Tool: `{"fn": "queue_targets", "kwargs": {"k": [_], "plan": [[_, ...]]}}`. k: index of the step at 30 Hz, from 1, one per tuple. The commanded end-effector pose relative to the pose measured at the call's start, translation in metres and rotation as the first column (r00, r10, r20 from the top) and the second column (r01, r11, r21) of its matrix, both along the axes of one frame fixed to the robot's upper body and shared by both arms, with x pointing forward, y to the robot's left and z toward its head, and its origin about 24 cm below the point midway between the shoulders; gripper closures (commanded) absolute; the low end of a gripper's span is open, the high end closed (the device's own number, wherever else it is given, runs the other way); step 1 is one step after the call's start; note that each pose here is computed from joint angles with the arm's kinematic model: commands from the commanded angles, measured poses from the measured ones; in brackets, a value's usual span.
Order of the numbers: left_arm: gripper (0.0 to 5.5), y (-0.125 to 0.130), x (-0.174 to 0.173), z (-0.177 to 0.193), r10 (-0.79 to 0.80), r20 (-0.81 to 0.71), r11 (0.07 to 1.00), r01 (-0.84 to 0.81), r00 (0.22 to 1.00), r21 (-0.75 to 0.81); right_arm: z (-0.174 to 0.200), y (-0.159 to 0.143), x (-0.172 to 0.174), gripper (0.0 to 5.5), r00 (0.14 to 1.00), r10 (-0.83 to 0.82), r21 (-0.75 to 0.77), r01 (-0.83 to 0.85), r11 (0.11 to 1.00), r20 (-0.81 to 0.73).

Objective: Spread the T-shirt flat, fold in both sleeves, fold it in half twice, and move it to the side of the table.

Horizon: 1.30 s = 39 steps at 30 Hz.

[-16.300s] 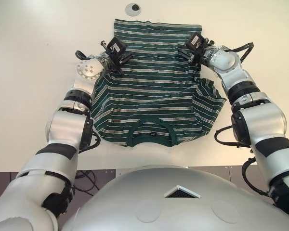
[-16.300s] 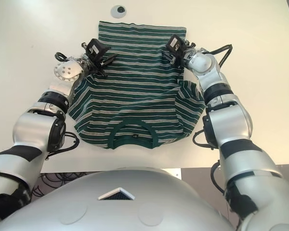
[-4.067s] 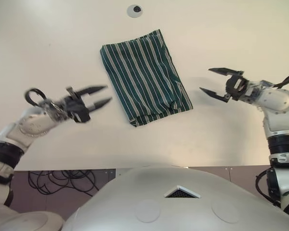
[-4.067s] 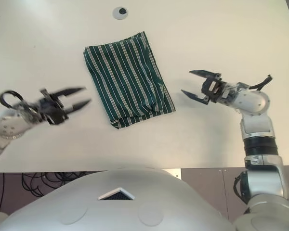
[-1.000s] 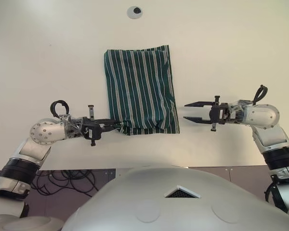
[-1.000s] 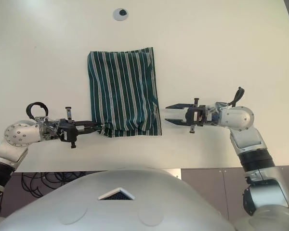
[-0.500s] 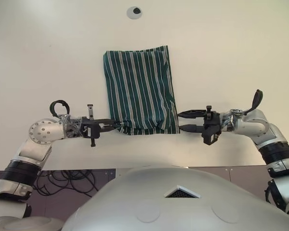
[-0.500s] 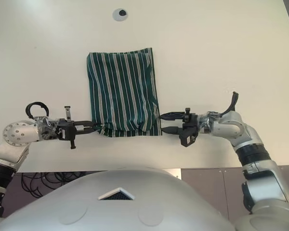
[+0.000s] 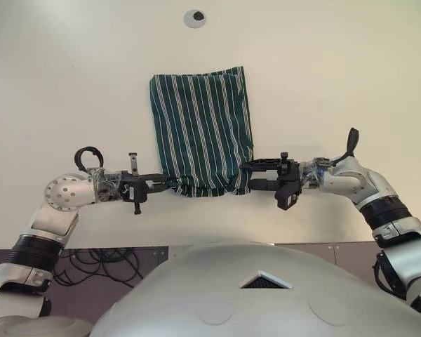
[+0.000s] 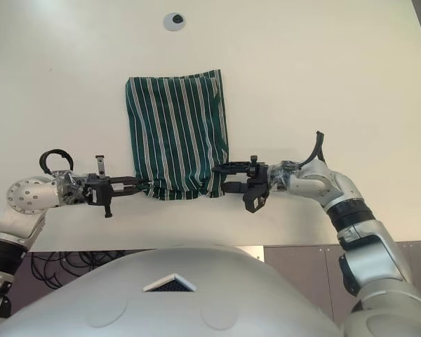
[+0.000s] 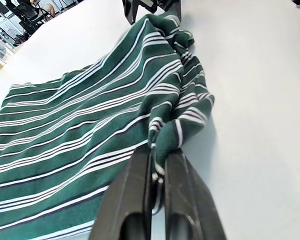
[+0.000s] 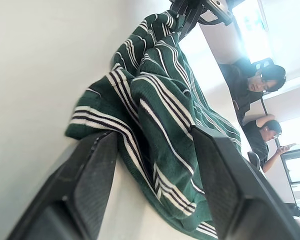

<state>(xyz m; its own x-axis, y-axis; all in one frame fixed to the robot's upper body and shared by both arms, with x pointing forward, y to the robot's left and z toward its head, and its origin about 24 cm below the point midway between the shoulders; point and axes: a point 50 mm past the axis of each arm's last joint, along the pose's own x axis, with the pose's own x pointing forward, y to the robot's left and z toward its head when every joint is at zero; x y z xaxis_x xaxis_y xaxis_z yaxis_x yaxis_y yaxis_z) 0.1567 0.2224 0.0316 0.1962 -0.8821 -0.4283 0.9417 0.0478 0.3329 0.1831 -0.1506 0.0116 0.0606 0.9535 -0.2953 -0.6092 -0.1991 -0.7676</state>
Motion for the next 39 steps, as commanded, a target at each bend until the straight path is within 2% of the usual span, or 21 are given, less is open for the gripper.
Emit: {"fn": "queue_targets", "kwargs": {"k": [1,10,12,15,17,20,24,27,33,37,39], "plan": [[5.45,0.000,0.001,0.001,-0.007,-0.001,1.000,0.007,1.000,0.014,-0.016,0.003,-0.010,3.10,0.997,0.038,-0.094,-0.044,0.995,-0.068],[5.45,-0.001,-0.001,0.000,-0.008,-0.009,1.000,0.008,1.000,0.013,-0.017,-0.002,-0.011,4.78,0.990,-0.013,-0.071,0.003,0.997,-0.141],[5.45,-0.002,-0.002,0.000,-0.008,-0.010,1.000,0.008,1.000,0.012,-0.014,-0.002,-0.012,5.02,0.981,-0.038,-0.043,0.030,0.999,-0.191],[5.45,-0.003,-0.004,0.001,-0.010,-0.038,1.000,0.010,0.999,-0.004,-0.003,-0.002,-0.014,5.47,0.921,-0.091,0.027,0.109,0.994,-0.378],[5.45,-0.008,-0.011,0.006,-0.021,-0.133,0.998,0.013,0.991,-0.060,0.010,-0.003,-0.018,5.50,0.820,-0.085,0.065,0.147,0.987,-0.566],[5.45,-0.016,-0.020,0.024,-0.057,-0.285,0.985,0.008,0.957,-0.170,0.024,-0.006,-0.024,5.50,0.667,-0.036,0.086,0.149,0.985,-0.744],[5.45,-0.014,-0.036,0.041,-0.146,-0.528,0.965,0.004,0.837,-0.261,0.034,-0.024,-0.046,5.50,0.449,-0.018,0.004,0.048,0.999,-0.893],[5.45,-0.019,-0.052,0.042,-0.203,-0.625,0.944,-0.020,0.754,-0.330,0.042,-0.028,-0.057,5.50,0.326,-0.001,0.004,0.014,1.000,-0.945],[5.45,-0.012,-0.052,0.039,-0.178,-0.671,0.940,-0.076,0.720,-0.332,0.056,-0.029,-0.052,5.50,0.269,0.034,0.054,0.068,0.996,-0.963],[5.45,-0.002,-0.033,0.033,-0.096,-0.656,0.925,-0.176,0.748,-0.336,0.062,-0.021,-0.032,5.50,0.290,0.054,0.118,0.209,0.971,-0.955],[5.45,0.004,-0.021,0.027,-0.027,-0.639,0.910,-0.246,0.768,-0.334,0.059,-0.019,-0.016,5.50,0.297,0.007,0.105,0.315,0.943,-0.955]]}}
